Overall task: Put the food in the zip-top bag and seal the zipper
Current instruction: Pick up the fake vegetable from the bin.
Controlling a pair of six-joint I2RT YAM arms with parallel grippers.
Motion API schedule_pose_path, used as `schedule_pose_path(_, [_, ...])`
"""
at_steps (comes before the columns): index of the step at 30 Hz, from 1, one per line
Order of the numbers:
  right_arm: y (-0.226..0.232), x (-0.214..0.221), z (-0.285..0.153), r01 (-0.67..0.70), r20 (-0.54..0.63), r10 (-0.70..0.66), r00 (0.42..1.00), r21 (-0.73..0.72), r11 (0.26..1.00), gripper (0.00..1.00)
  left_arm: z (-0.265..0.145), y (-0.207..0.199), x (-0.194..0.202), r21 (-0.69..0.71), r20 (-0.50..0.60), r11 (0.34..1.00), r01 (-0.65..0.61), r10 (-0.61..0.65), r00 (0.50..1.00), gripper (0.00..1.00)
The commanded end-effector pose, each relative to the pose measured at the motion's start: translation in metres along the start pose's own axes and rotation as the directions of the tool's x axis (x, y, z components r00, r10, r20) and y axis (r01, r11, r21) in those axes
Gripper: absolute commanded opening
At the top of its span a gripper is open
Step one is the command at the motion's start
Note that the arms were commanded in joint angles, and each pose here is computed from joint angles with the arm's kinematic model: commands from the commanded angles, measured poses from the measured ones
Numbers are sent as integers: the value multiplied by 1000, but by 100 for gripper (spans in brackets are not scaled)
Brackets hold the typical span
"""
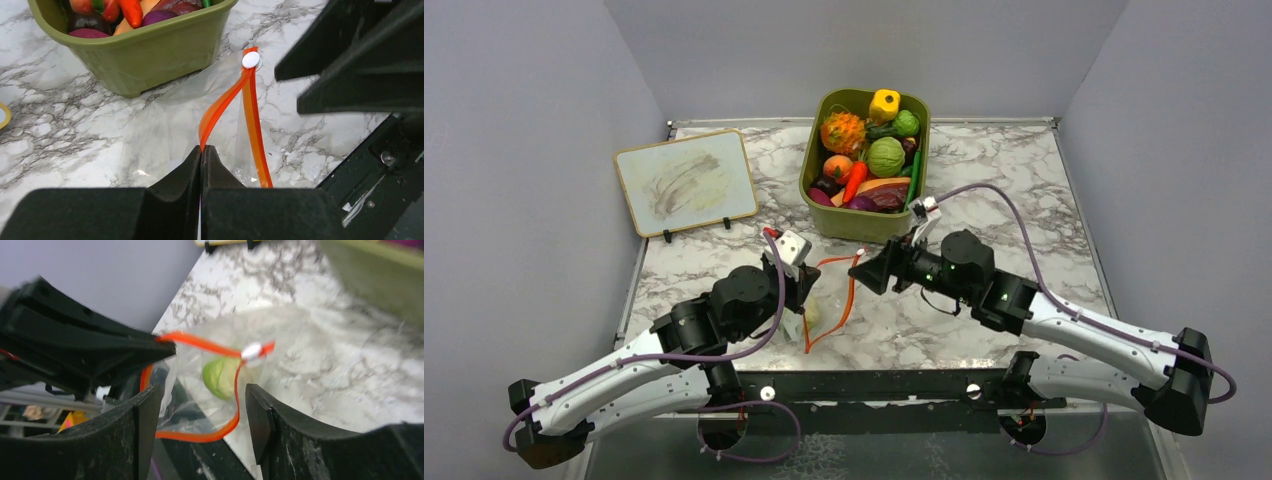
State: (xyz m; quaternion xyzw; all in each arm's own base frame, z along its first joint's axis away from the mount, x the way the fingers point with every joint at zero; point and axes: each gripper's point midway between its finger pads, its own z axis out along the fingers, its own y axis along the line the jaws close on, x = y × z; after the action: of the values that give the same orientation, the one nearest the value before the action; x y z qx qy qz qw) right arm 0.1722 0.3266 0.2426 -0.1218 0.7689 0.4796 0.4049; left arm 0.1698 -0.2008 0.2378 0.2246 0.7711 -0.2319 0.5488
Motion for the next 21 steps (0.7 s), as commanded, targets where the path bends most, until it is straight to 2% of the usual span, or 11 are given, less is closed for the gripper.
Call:
schedule_pose_path(1, [-10, -52, -11, 208, 82, -225, 971, 173, 963, 65, -2, -12, 0, 82, 21, 997, -11, 10, 1000, 0])
schedule_pose_path(4, [-7, -88, -13, 272, 112, -310, 944, 264, 925, 70, -4, -11, 2, 83, 26, 997, -10, 8, 1000, 0])
schedule_pose_path(10, [-22, -130, 4, 361, 86, -433, 897, 419, 833, 73, -6, -16, 0, 116, 36, 993, -8, 4, 999, 0])
schedule_pose_path(15, [-57, -155, 26, 414, 4, -501, 865, 559, 719, 77, -6, -19, 0, 133, 31, 991, -8, 4, 1000, 0])
schedule_pose_path(21, [-111, -178, 57, 456, -91, -530, 843, 645, 614, 80, -8, -21, -1, 146, 40, 989, -4, -2, 999, 0])
